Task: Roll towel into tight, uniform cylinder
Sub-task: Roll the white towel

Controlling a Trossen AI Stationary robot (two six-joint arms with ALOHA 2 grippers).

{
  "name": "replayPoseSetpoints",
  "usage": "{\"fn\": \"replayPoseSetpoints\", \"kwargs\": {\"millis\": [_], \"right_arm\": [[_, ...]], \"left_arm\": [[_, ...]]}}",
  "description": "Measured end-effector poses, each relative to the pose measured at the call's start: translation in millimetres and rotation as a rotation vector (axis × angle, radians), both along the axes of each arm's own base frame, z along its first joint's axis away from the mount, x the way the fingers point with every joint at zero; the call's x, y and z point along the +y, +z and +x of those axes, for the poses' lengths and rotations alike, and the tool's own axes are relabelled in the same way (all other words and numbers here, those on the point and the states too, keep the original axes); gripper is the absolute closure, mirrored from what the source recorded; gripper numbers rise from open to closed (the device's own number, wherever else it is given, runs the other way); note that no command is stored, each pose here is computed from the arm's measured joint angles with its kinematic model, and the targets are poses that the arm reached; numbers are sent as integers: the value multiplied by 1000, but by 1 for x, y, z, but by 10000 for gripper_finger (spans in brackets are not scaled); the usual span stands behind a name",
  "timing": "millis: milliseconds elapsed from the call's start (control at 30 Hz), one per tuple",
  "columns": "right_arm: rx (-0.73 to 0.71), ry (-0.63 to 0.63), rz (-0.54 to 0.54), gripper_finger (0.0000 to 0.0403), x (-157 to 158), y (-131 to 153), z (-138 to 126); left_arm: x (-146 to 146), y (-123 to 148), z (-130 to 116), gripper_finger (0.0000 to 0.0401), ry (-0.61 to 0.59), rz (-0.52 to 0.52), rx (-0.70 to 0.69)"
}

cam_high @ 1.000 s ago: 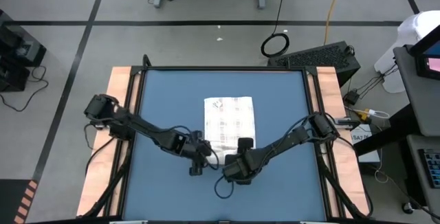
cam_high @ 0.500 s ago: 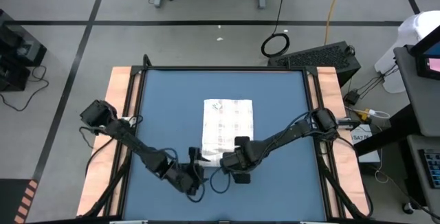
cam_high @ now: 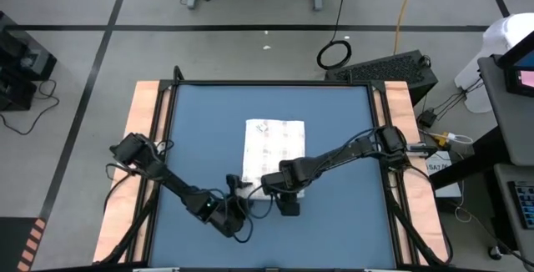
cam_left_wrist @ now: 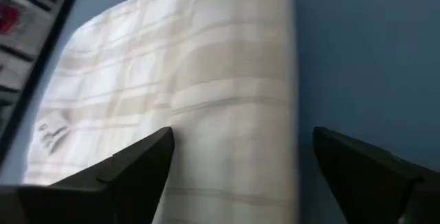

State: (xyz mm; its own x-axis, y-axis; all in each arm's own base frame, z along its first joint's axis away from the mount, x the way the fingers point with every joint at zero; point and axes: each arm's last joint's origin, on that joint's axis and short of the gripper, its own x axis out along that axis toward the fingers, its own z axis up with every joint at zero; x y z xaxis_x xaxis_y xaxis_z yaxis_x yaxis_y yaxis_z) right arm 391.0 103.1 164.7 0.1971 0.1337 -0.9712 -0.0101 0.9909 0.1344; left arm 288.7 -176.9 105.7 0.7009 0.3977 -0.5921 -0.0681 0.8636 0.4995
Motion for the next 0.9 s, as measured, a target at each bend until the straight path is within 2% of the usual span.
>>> {"fn": "replayPoseSetpoints", "kwargs": {"millis": [133, 267, 400, 533, 633, 767, 900], "right_arm": [[-6, 64, 22, 289, 1, 0, 0], [-4, 80, 37, 289, 0, 0, 0], [1, 60, 45, 289, 0, 0, 0], [8, 20, 45, 289, 0, 0, 0], [9, -23, 45, 277, 2, 6, -3], [-20, -20, -60, 236, 13, 22, -14], [-96, -13, -226, 185, 31, 44, -30]], "left_arm": [[5, -1, 1, 50, 6, 15, 24], [13, -1, 6, 79, -6, -67, 87], [13, -1, 8, 142, -37, -87, 105], [9, 0, 8, 219, -64, -99, 120], [9, 2, 7, 281, -66, -145, 135], [12, 8, 7, 342, -60, -202, 142], [17, 14, 7, 342, -64, -240, 166]]}}
